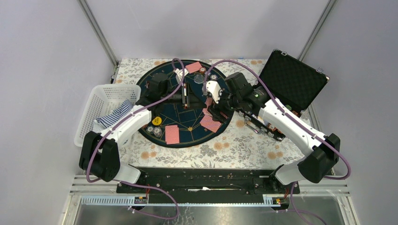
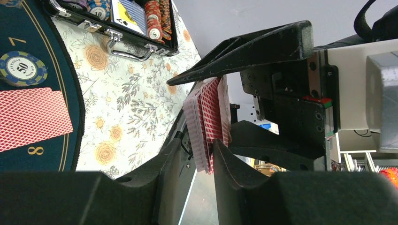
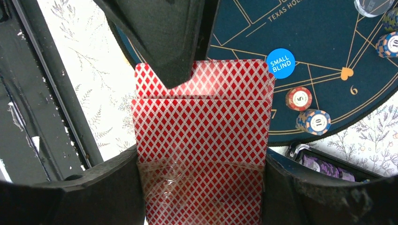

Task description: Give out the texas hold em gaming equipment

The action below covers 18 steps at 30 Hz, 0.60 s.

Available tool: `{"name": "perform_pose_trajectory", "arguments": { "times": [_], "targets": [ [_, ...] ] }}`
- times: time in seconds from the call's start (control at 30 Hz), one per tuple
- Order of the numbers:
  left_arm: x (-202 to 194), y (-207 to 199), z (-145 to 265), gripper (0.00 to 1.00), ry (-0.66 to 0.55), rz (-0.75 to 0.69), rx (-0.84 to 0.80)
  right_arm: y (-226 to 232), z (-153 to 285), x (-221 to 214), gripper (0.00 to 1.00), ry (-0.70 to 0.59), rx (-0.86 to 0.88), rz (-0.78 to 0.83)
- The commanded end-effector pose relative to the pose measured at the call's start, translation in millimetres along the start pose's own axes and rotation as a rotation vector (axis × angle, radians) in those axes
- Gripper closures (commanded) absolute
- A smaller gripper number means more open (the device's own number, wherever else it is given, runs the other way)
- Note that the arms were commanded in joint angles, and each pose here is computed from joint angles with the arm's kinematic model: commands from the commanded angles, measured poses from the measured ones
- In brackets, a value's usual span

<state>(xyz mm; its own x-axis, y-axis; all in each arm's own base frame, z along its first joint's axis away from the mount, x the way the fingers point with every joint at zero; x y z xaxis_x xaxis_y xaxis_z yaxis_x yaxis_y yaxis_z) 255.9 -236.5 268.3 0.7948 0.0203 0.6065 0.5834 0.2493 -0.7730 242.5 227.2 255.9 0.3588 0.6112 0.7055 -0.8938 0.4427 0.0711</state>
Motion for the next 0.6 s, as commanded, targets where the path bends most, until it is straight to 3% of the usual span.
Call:
{"name": "perform_pose_trajectory", "arguments": {
  "times": [0.0,0.33,0.57],
  "targets": [
    [12,-2,6,0.67,-0.048,-0.061,0.025,3,11,14,1.0,-0.075,-0.022,0.043],
    [19,-9,17,0.72,-0.085,-0.085,-0.015,1,9,11,1.0,-0.066,-0.029,0.046],
    [19,-19,14,0.48,-0.082,-0.076,-0.064,-3,5,12,1.0,-0.053,-0.05,0.031]
  ]
}}
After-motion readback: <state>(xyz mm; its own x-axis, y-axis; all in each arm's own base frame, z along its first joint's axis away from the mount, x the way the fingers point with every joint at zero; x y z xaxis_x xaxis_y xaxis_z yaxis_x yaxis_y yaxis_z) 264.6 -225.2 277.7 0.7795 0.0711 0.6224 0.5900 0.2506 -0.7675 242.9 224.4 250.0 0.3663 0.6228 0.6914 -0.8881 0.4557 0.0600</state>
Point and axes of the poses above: each gripper's point midway between its finger pads, its own z axis back along the fingers, its own y axis along the line the jaws close on, x = y × z, the point moved 6 cm from there along z, back along the fingers, and after that the axes turned 10 degrees about -z, right-handed, at the moved point
